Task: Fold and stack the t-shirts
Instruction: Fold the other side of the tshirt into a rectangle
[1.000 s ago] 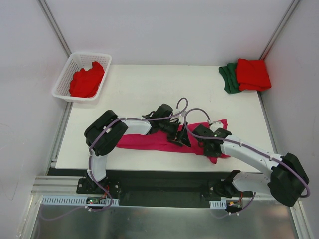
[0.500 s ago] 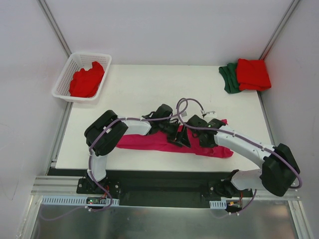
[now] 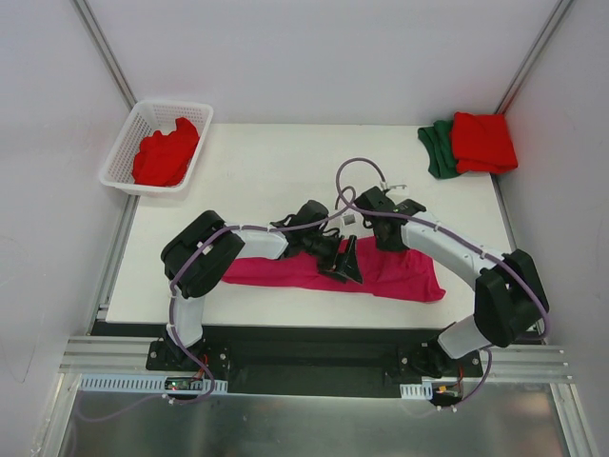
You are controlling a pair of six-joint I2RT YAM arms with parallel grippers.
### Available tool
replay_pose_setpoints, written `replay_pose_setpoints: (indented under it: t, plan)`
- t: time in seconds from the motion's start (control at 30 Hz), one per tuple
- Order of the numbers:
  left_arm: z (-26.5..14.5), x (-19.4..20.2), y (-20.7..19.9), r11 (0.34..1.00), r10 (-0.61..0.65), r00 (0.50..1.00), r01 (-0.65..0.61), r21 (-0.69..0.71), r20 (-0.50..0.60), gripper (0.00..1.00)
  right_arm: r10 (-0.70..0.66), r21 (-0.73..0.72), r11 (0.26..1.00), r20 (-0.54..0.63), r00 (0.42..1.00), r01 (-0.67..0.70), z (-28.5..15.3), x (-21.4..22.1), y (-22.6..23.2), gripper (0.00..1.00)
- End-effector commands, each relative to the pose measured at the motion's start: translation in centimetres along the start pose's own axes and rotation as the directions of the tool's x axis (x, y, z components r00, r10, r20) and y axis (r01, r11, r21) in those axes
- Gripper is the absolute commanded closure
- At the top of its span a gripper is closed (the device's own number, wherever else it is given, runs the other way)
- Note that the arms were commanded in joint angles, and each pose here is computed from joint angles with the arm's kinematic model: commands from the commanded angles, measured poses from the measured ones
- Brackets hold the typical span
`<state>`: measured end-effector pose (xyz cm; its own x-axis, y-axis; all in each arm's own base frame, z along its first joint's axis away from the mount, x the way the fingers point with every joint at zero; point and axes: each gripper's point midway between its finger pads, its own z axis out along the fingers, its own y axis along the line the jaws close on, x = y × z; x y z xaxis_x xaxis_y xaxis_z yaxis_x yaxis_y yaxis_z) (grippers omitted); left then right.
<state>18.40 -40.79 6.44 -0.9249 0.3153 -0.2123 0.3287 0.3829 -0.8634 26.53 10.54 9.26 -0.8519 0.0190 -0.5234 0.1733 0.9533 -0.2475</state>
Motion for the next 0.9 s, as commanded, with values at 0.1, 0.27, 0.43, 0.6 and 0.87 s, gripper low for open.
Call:
replay_pose_setpoints:
  t: [0.1, 0.27, 0.43, 0.6, 0.87]
  plan:
    - [-1.1, -1.1, -1.6, 0.998, 0.057, 0.997, -0.059, 0.033, 0.042, 0.22, 0.008, -0.021, 1.000, 0.032, 0.999, -0.008, 1.1, -3.9, 0.9, 0.99]
    - [-1.2, -1.2, -1.6, 0.998, 0.055, 0.997, -0.056, 0.031, 0.045, 0.22, 0.018, -0.032, 0.999, 0.017, 1.000, -0.017, 2.3, -4.9, 1.5, 0.99]
    - [-1.4, -1.3, -1.9, 0.998, 0.057, 0.997, -0.059, 0.035, 0.047, 0.22, 0.019, -0.030, 0.999, 0.000, 1.000, -0.019, 3.4, -5.2, 1.8, 0.99]
    - [-1.7, -1.6, -2.5, 0.996, 0.076, 0.995, -0.078, 0.037, 0.061, 0.21, 0.018, -0.033, 0.999, -0.028, 0.999, -0.019, 4.7, -5.2, 2.2, 0.99]
    - [-2.3, -1.8, -2.9, 0.993, 0.122, 0.990, -0.122, -0.007, 0.076, 0.21, 0.066, -0.050, 0.997, -0.022, 0.998, -0.067, 5.0, -6.5, 1.6, 0.55]
